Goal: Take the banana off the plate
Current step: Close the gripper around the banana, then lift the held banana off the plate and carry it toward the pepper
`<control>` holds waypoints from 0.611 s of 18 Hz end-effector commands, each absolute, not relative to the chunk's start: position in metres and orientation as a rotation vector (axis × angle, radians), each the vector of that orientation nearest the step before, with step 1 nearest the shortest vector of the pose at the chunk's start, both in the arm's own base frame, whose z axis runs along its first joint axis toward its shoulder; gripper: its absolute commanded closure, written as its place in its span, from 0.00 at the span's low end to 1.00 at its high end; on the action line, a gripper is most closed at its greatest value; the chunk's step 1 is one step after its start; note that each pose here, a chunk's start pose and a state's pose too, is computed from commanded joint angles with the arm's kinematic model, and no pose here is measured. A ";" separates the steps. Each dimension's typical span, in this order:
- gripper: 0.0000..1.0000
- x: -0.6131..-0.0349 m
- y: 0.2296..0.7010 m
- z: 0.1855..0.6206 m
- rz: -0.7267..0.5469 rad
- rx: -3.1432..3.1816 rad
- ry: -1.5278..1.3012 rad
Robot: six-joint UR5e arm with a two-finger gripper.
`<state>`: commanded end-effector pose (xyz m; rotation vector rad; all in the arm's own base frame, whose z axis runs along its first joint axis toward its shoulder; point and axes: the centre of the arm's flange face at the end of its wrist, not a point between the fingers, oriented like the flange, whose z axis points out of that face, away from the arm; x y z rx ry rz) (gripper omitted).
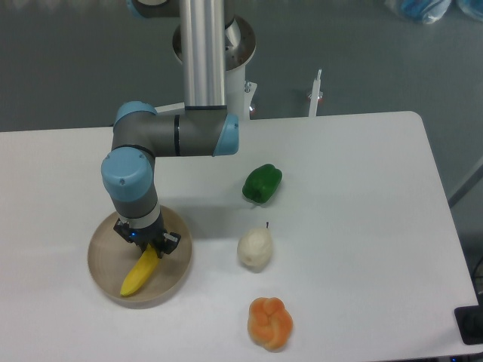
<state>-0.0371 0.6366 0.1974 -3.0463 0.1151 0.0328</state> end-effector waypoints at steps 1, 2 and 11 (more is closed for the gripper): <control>0.64 -0.038 0.637 0.201 0.036 -3.041 0.113; 0.64 -0.040 0.637 0.207 0.036 -3.031 0.108; 0.66 -0.077 0.626 0.289 0.102 -2.915 0.063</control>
